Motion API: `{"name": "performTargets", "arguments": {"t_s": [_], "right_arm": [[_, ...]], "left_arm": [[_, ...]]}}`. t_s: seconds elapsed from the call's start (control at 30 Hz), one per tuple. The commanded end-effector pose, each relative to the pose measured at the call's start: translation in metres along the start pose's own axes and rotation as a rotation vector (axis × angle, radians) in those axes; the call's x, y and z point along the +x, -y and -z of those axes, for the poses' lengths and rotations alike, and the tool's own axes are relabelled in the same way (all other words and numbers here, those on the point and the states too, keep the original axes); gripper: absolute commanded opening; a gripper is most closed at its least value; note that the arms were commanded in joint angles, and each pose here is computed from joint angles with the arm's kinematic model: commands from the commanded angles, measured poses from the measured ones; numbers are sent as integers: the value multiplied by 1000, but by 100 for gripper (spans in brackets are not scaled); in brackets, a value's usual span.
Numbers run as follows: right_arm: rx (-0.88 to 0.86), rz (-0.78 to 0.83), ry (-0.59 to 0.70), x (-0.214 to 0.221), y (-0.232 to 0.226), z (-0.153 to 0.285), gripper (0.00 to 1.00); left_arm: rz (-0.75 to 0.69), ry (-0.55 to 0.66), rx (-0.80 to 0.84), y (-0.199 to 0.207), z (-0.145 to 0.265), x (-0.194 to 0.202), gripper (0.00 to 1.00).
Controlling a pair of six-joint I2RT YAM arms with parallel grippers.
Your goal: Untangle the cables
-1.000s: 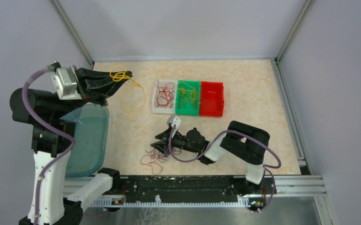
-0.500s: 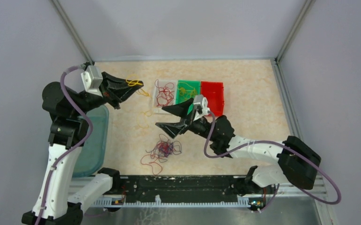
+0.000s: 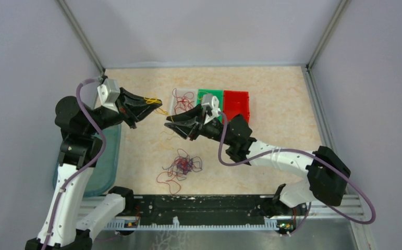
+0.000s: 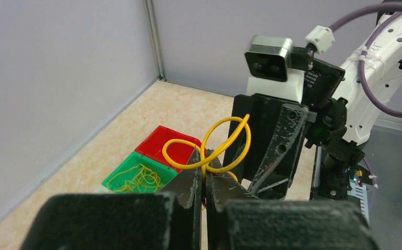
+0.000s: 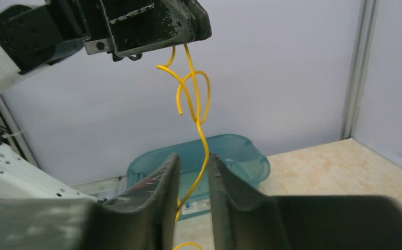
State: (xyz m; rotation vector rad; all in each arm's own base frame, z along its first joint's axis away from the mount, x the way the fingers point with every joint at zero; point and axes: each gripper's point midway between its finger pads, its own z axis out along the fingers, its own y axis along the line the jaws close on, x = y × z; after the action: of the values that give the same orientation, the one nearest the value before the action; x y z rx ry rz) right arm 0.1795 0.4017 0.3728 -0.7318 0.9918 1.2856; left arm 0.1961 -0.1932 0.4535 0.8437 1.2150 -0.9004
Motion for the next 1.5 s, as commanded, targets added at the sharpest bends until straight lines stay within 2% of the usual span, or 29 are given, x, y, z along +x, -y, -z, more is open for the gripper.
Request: {"name": "performTargets", "arguments": {"t_s": [0.0,0.03,0.07,0.13,0.27,0.4,0.57,0.77,0.97,1.2,1.33,1.47], "right_arm": [[0,9,41,-21,5,-10,16],[20,9,44,-23,9,-8,6],[47,11,44,-23,15,-5,0],[146,12,41,-25,35,1,0],[301,46,22,-27,77,20,0],[427,72,-2,-23,120,45,0],[619,102,-66,-13,182,75,0],[757,125,-118,5,237,96,0],[863,123,-191,38,280,115,0],[963,134,-232,58,301,133,0],[1056,133,-306,83,316,152,0],[1076,159,-368,94,323,157,14]], "left_arm": [[10,-14,-5,5,5,7,0],[2,-20,-9,4,6,10,1],[0,-29,-17,2,7,13,8],[-3,-62,-31,-2,8,26,31],[25,-207,-49,-12,12,66,68],[-21,-302,-41,-14,21,92,86],[-84,-381,-57,-18,33,116,99],[-121,-492,-116,-30,48,146,100],[-140,-494,-123,-28,53,151,100],[-142,-493,-122,-27,53,152,100],[-138,-488,-109,-25,52,152,100],[-130,-483,-107,-24,52,152,100]]}}
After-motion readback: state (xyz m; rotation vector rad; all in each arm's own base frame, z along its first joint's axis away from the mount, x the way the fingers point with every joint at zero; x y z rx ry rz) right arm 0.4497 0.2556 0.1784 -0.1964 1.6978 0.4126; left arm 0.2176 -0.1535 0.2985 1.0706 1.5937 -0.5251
